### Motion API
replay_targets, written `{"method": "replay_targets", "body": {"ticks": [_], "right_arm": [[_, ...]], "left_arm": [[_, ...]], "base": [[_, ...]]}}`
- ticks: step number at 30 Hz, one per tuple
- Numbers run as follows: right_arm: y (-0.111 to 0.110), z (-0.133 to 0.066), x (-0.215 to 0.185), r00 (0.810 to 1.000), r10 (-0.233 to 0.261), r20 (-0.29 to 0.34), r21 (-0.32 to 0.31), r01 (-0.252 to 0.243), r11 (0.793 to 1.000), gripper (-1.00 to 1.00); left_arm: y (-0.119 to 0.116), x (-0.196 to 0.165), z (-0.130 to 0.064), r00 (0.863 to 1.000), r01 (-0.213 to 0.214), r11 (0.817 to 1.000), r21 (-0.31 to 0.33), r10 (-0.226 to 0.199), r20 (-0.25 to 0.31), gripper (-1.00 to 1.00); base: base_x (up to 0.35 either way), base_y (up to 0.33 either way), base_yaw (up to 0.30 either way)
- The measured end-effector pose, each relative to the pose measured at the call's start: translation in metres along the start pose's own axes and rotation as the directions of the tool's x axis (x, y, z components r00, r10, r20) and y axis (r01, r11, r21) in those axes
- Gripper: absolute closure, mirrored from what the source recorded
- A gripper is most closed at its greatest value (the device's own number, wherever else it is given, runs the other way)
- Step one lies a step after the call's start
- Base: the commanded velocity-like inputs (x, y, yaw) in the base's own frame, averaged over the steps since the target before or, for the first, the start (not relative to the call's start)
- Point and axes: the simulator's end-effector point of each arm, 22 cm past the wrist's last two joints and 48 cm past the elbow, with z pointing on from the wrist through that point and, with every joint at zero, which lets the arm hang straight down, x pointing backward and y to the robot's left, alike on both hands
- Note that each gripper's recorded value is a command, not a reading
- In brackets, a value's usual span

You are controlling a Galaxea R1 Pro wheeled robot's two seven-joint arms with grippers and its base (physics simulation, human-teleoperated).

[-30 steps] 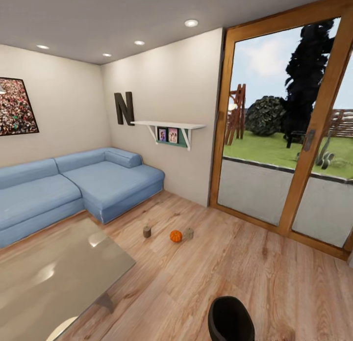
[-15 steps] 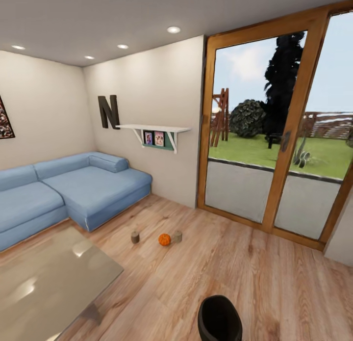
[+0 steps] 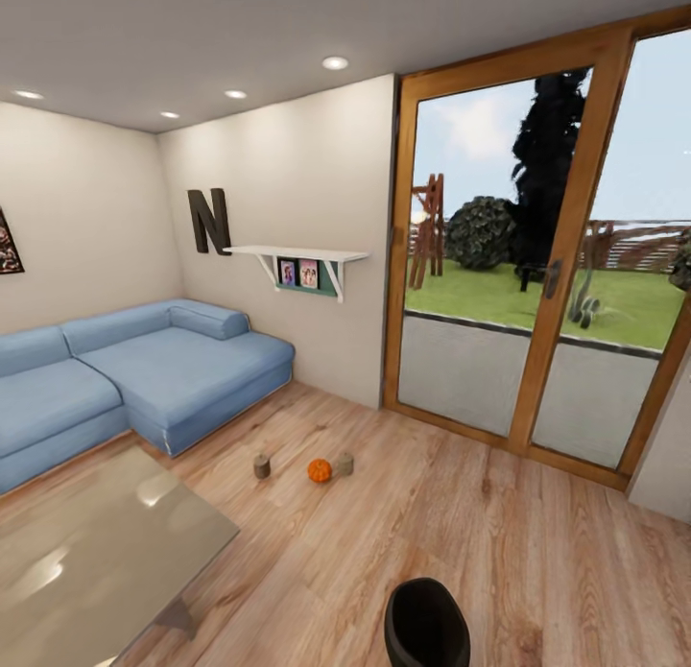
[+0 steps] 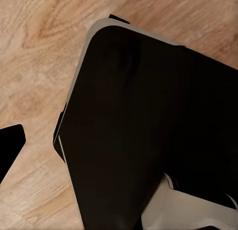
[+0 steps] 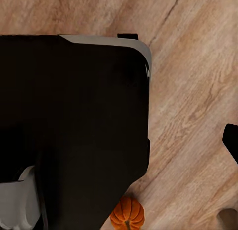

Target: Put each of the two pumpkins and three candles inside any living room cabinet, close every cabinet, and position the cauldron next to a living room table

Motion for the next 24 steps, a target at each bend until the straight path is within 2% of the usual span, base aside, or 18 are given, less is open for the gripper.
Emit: {"method": "replay_targets", "body": {"ticks": [7,14,24], "right_arm": [[-0.0009,-0.0050,0.0014,1.000,0.001,-0.001,0.001,-0.001,1.000,-1.00],[-0.0006,-0.0050,0.0014,1.000,0.001,-0.001,0.001,-0.001,1.000,-1.00],[-0.0004,-0.0049,0.0013,1.000,0.001,-0.002,0.001,-0.001,1.000,-1.00]], "left_arm": [[0.0004,0.0009,-0.0049,1.000,0.000,1.000,0.000,0.000,0.000,-1.00],[0.0008,0.0012,-0.0050,1.000,0.000,1.000,-0.001,0.000,0.000,-1.00],[0.0056,-0.0018,-0.0048,1.000,0.001,1.000,-0.007,-0.001,0.004,-1.00]], "base": [[0.000,0.000,-0.205],[-0.001,0.000,-0.047],[-0.210,0.201,-0.002]]}}
